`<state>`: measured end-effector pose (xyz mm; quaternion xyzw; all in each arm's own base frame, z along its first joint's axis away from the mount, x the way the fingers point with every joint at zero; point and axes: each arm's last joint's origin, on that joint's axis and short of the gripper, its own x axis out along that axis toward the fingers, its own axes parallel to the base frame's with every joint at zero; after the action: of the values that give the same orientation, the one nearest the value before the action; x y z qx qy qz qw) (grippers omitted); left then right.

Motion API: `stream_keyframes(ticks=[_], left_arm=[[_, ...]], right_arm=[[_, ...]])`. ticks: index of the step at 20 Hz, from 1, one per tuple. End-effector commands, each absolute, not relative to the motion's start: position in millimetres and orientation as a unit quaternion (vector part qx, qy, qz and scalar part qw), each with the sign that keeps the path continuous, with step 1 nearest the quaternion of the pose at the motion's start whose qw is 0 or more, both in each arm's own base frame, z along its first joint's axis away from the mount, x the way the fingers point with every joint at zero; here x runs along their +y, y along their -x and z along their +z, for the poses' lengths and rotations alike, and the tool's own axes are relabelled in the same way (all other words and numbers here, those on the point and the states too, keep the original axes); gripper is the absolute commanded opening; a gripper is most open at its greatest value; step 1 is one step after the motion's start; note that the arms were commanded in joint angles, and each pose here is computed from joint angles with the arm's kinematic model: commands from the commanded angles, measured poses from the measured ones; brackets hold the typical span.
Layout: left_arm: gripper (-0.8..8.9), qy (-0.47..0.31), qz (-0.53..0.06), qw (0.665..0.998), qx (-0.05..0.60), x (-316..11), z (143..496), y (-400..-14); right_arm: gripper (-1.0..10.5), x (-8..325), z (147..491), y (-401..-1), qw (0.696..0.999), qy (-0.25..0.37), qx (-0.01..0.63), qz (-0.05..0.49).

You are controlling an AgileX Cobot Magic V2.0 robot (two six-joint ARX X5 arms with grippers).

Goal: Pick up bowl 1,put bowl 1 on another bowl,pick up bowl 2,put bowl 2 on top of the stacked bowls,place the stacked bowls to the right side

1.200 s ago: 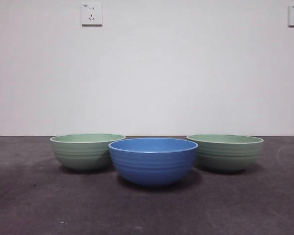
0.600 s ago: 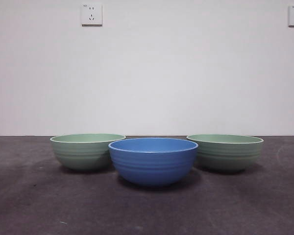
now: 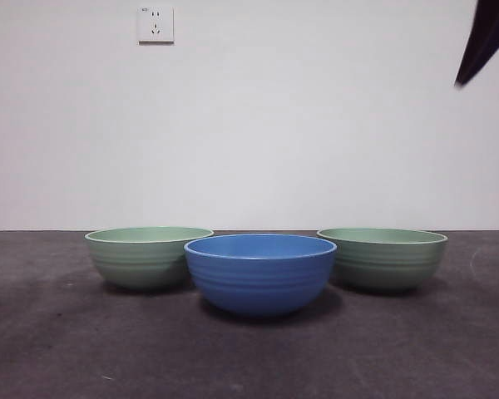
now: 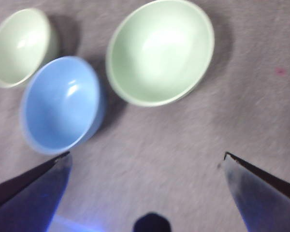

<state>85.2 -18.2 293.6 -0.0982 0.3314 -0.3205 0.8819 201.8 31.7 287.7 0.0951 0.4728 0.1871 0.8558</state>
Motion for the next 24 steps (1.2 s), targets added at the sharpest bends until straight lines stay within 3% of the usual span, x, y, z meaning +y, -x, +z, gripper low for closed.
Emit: stream_keyframes(ticks=[1, 9, 12, 16, 19, 22, 24], left_arm=[[6.01, 0.097, -0.321, 0.883, 0.328, -18.4, 294.5, -85.4], [6.01, 0.098, -0.321, 0.883, 0.329, -18.3, 294.4, -85.4], [6.01, 0.098, -0.32, 0.883, 0.33, -18.3, 294.3, -85.2], [6.01, 0.098, -0.32, 0.883, 0.33, -18.3, 294.3, -85.2], [6.01, 0.098, -0.32, 0.882, 0.332, -18.3, 294.0, -85.0], [6.01, 0.101, -0.319, 0.88, 0.338, -18.3, 293.1, -84.2], [6.01, 0.101, -0.318, 0.879, 0.34, -18.3, 292.7, -83.9]], right_arm=[[5.9, 33.5, 274.1, -222.6, 0.851, -0.1, 0.488, 0.166], [5.8, 38.6, 234.6, -269.5, 0.852, -0.084, 0.499, 0.132], [4.7, 41.0, 224.5, -281.3, 0.855, -0.084, 0.494, 0.133], [4.5, 45.3, 210.3, -295.7, 0.858, -0.093, 0.487, 0.13], [3.2, 48.7, 194.0, -306.9, 0.855, -0.1, 0.493, 0.125], [3.0, 51.0, 183.9, -315.3, 0.86, -0.101, 0.487, 0.115], [1.2, 51.8, 184.5, -317.9, 0.866, -0.101, 0.475, 0.118]])
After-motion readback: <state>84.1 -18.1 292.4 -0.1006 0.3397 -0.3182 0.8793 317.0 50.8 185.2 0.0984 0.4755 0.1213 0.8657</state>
